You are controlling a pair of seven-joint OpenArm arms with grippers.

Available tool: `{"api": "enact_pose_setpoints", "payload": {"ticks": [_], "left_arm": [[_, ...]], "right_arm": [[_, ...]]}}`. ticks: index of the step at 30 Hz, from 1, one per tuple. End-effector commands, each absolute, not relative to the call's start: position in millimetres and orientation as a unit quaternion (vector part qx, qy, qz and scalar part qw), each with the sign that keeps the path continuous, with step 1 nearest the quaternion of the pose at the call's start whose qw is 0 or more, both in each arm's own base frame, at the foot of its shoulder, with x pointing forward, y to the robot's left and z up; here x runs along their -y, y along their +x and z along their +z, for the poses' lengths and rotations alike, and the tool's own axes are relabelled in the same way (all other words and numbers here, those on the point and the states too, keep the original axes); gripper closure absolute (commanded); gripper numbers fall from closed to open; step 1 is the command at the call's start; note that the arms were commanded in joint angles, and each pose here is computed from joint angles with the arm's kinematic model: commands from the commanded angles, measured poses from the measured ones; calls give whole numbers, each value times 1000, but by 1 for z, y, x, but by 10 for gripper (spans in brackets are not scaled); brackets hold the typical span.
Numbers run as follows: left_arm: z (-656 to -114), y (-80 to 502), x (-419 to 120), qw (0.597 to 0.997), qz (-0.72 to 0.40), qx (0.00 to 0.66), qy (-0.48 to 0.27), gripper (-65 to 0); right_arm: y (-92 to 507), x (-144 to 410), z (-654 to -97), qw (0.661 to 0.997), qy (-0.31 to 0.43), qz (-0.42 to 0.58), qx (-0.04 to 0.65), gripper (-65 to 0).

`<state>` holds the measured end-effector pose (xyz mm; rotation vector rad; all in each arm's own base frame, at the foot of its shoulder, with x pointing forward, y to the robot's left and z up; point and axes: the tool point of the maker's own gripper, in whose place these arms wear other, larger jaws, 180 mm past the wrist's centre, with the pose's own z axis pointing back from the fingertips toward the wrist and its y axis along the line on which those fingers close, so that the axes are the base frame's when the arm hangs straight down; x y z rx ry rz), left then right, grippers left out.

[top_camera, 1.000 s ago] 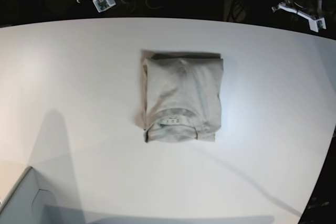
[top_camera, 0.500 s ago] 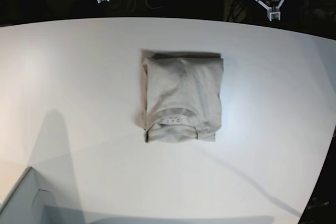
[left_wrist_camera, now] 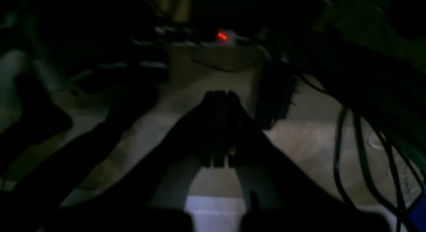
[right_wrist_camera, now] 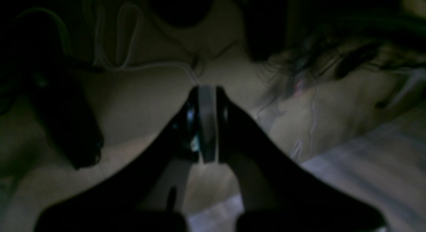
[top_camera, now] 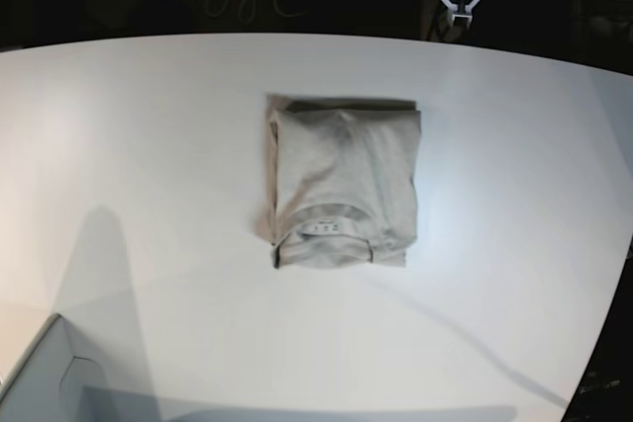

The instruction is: Layout the t-shirt on the table in an organized manner, then fold the t-shirt properly

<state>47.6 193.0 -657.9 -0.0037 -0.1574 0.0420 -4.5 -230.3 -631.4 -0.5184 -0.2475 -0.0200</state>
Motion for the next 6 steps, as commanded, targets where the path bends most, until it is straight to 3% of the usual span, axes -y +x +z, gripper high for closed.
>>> {"api": "enact_pose_setpoints", "payload": {"ticks": [1,6], "left_arm": [[-657,50,-196,996,21,82,3,0],[-660,51,-165,996,23,83,-20,-1]], "right_arm": [[0,239,-627,951,-279,-3,131,0],[5,236,-627,951,-279,0,136,0]]}}
